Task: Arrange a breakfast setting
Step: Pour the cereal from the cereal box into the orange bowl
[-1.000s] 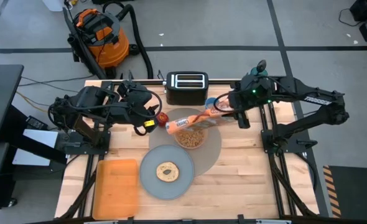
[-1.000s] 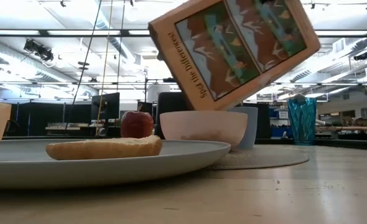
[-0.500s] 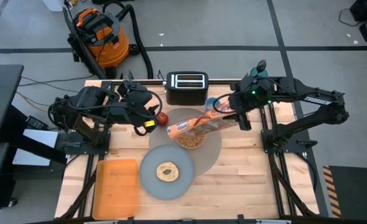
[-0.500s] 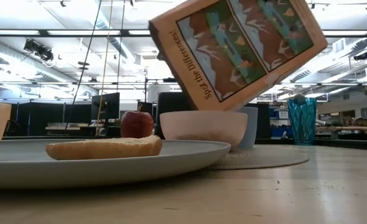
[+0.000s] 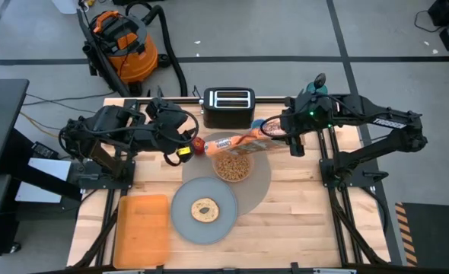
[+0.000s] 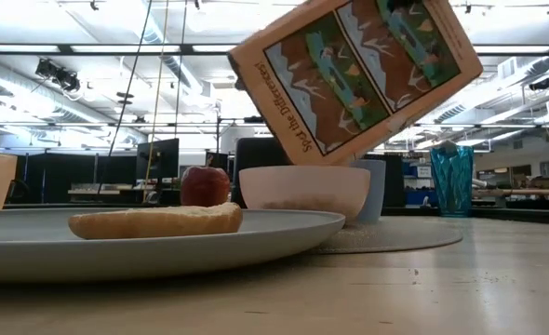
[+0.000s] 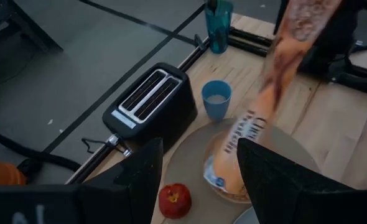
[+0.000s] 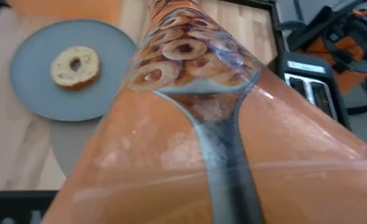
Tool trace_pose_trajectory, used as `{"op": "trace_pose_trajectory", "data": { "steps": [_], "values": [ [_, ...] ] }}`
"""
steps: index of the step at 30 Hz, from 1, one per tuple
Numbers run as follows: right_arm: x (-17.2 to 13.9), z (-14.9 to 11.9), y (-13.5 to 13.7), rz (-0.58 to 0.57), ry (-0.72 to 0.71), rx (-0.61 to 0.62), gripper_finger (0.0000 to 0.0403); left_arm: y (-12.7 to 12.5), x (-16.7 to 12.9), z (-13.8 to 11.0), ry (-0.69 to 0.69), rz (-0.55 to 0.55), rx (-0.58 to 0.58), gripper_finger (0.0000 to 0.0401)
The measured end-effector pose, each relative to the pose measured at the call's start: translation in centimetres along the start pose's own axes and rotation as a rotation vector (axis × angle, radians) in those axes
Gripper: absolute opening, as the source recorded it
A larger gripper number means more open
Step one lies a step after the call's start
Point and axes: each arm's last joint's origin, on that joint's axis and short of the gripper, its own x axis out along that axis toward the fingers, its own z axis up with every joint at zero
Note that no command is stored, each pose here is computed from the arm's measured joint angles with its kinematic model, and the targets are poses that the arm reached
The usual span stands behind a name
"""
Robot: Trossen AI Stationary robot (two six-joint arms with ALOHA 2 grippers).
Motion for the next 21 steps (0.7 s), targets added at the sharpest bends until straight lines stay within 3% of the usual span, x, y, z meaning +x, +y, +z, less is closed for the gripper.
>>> {"op": "trace_pose_trajectory", "data": {
  "steps": [6, 13, 21],
  "values": [
    [-0.8, -0.6, 0.3, 0.015, 0.025, 0.053, 0.0212, -1.0, -1.0, -0.2, -0.032, -0.058, 0.019, 0.0215],
    [-3.2, -1.3, 1.2, 0.069, -0.046, 0.100, 0.0212, -2.4, -2.9, -1.0, -0.094, -0.093, -0.008, 0.0215],
    [-3.4, -5.0, 2.0, 0.073, -0.116, 0.185, 0.0211, -3.5, -4.0, -0.8, -0.164, -0.143, -0.066, 0.0215]
  ]
}}
